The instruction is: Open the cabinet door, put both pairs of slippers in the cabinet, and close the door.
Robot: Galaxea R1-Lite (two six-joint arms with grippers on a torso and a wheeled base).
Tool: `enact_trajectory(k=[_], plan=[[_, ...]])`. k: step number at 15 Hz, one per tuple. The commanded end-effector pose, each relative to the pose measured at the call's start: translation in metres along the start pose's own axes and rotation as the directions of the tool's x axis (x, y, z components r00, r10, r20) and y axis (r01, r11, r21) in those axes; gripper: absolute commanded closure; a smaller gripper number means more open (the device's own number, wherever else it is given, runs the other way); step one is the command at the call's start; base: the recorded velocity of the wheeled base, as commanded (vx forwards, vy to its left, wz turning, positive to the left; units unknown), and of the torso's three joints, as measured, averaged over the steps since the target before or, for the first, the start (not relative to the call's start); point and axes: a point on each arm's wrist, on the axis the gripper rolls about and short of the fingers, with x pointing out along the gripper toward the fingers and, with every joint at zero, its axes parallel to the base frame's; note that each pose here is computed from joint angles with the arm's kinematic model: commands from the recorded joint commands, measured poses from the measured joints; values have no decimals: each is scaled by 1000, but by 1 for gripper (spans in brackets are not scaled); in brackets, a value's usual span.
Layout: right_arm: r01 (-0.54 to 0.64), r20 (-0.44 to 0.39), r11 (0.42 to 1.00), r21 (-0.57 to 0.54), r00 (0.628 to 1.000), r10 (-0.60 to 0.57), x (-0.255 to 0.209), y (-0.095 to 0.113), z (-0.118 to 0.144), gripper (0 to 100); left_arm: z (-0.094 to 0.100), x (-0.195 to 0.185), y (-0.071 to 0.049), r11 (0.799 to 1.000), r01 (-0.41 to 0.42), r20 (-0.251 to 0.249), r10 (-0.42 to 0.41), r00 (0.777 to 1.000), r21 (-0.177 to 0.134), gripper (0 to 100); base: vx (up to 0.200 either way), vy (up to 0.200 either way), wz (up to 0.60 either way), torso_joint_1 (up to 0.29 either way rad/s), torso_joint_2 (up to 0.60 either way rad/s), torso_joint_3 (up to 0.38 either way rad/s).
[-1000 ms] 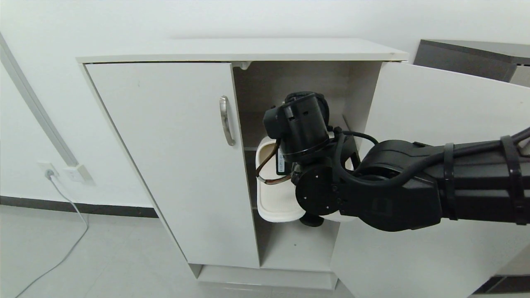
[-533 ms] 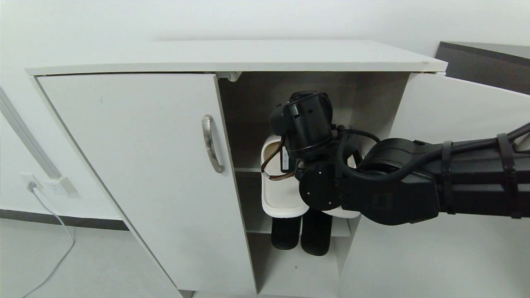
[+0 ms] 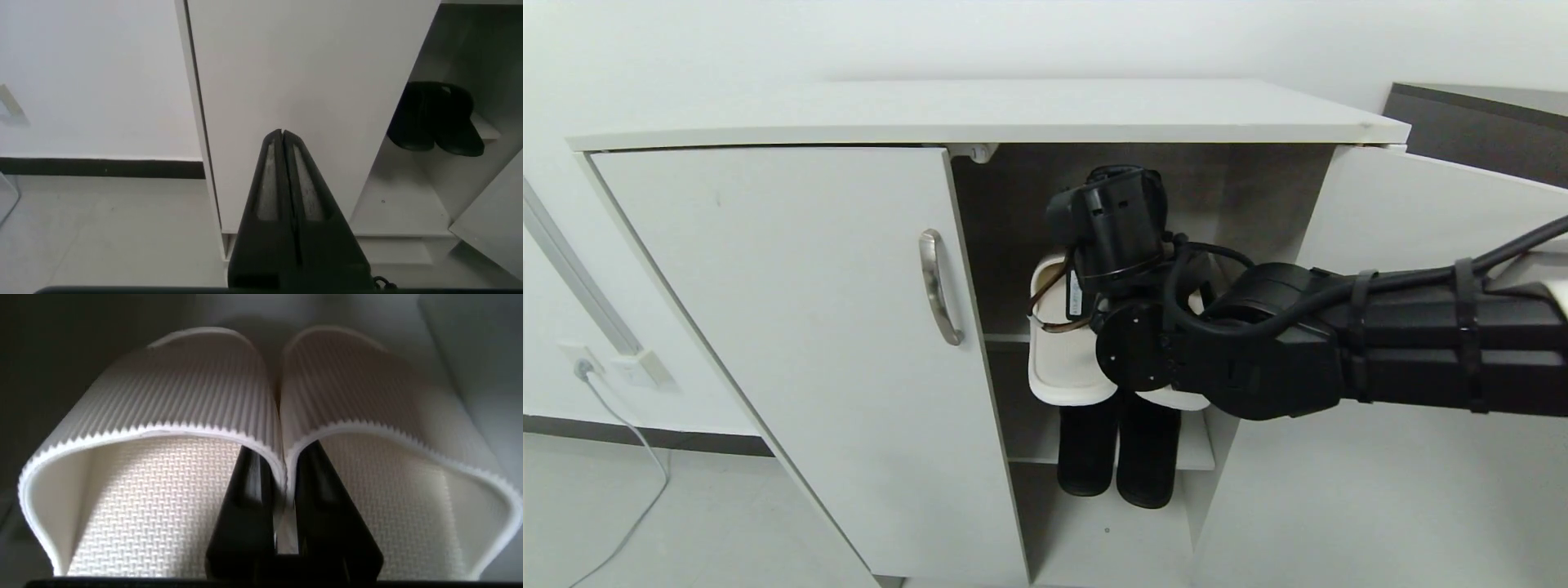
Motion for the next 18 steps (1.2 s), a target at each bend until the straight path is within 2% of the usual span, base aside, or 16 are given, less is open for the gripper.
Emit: enact_trajectory(k=[1, 7, 10, 15, 18], plan=[[33, 4, 999, 1, 999, -33, 23, 2, -4, 100, 0, 0, 0, 1000, 1, 0, -1, 1000, 0, 100, 0, 0, 0, 0, 0, 0], [70, 29, 998, 8, 997, -70, 54, 3, 3, 100, 0, 0, 0, 1000, 1, 0, -1, 1000, 0, 100, 0, 0, 0, 0, 0, 0], [99, -1, 995, -29, 995, -99, 68, -1, -9, 100, 0, 0, 0, 1000, -1, 1, 1, 1000, 0, 100, 0, 0, 0, 0, 0, 0], [92, -6, 995, -29, 996, -92, 72, -2, -11, 100, 0, 0, 0, 1000, 1, 1, -1, 1000, 0, 100, 0, 0, 0, 0, 0, 0], [93, 6, 996, -13, 996, -93, 69, -6, -3, 100, 0, 0, 0, 1000, -1, 1, 1, 1000, 0, 100, 0, 0, 0, 0, 0, 0]])
